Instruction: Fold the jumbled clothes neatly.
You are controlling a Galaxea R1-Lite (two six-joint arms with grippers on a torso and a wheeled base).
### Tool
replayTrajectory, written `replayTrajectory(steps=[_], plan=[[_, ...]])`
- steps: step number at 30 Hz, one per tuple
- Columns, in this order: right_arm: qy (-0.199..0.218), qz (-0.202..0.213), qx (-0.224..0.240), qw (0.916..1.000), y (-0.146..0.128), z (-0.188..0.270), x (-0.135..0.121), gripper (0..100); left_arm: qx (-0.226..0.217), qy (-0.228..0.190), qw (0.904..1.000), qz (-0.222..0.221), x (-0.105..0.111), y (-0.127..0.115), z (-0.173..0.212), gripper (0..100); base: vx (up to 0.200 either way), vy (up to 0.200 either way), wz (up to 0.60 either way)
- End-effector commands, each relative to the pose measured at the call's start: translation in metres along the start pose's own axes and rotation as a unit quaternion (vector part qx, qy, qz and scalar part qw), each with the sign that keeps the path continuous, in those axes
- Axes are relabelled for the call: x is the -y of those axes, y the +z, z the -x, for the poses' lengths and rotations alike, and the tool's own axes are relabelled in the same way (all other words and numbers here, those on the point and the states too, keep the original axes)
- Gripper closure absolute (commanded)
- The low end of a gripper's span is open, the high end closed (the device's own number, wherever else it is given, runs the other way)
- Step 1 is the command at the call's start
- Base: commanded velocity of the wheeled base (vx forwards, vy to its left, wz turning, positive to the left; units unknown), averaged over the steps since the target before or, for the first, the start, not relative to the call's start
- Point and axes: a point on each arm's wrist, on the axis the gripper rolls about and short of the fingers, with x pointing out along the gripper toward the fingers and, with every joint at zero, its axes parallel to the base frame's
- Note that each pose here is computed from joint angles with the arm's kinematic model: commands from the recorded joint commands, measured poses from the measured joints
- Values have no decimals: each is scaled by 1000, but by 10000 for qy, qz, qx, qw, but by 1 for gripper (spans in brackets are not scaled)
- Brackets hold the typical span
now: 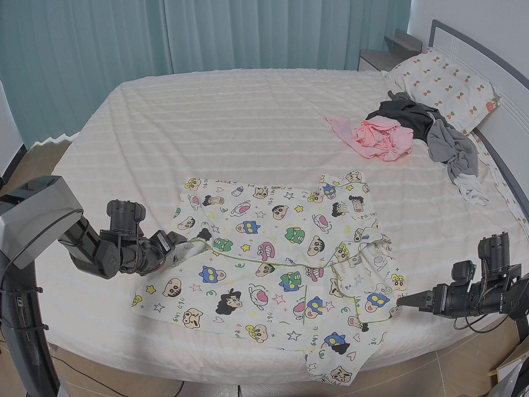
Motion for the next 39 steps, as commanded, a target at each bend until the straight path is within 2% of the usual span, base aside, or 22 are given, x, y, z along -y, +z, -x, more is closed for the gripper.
replayTrajectory(steps=[1,7,8,15,21,27,30,39], plan=[[-7,-10,-18,10000,0,-1,1,0,-53,-26,10000,26,-4,-2,-7,0,0,0,0],[-5,-17,-33,10000,0,-1,1,0,-58,-244,9993,274,-3,-3,-12,0,0,0,0],[-5,-17,-33,10000,0,-1,1,0,-46,-302,9987,411,-4,-3,-16,100,0,0,0],[-8,-20,-40,10000,-1,-1,1,0,-117,-212,9985,495,-9,-7,-21,100,0,0,0],[-5,-17,-33,10000,-1,-1,1,0,-43,-172,9984,538,-13,-2,-18,100,0,0,0],[-5,-17,-33,10000,-1,-1,1,0,374,-262,9973,583,-13,25,2,100,0,0,0],[-4,-16,-44,10000,-1,-1,1,0,460,-266,9975,463,-13,30,6,100,0,0,0],[-4,-16,-44,10000,-1,-1,1,0,319,-225,9987,325,-17,23,4,100,0,0,0]])
